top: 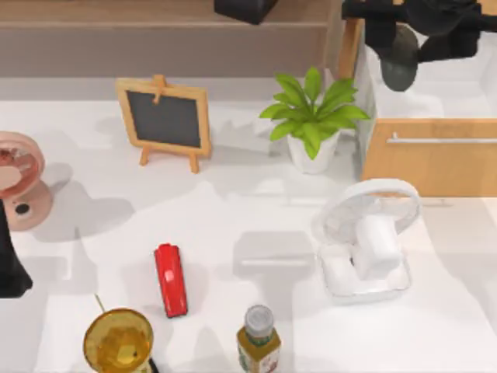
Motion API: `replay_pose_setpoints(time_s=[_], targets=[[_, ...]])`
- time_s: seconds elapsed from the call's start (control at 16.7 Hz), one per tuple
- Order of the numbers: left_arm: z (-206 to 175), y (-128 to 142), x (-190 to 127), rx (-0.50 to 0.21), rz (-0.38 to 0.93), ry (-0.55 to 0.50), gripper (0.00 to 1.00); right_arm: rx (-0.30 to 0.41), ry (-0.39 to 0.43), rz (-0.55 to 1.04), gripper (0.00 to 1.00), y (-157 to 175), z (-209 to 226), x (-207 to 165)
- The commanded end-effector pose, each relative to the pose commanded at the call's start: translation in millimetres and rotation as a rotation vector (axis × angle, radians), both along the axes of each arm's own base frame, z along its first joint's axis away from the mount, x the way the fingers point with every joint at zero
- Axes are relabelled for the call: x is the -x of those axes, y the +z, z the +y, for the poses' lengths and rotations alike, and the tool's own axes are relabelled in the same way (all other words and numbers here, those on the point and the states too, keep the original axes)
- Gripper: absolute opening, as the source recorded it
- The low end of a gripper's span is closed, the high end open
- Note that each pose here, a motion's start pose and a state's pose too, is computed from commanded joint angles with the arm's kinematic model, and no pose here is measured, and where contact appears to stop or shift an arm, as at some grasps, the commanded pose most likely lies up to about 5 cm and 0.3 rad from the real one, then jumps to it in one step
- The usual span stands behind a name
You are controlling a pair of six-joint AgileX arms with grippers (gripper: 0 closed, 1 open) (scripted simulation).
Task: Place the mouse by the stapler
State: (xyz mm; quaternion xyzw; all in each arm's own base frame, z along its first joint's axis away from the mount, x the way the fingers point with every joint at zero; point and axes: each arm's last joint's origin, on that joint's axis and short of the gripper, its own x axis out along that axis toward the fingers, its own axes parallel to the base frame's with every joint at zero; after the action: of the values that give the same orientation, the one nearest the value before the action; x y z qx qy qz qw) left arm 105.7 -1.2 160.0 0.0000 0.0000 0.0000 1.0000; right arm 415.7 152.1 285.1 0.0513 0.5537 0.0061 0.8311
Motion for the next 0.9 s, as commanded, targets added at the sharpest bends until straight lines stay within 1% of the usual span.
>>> replay_pose_setpoints(time_s=[0.18,0.3,0.42,0.66,0.9], targets=[[0,0,0,0.000,0.000,0.000,1.00,-0.051,0.050,-0.007,0.00,5,53,31],[0,0,0,0.000,0.000,0.000,1.00,-0.075,0.087,0.015,0.00,-1,88,54],[0,0,0,0.000,0.000,0.000,1.00,-0.084,0.119,0.055,0.00,-13,119,79],[0,0,0,0.000,0.000,0.000,1.00,-0.060,0.160,0.155,0.00,-49,165,125],[0,0,0,0.000,0.000,0.000,1.00,-0.004,0.152,0.236,0.00,-86,185,153]])
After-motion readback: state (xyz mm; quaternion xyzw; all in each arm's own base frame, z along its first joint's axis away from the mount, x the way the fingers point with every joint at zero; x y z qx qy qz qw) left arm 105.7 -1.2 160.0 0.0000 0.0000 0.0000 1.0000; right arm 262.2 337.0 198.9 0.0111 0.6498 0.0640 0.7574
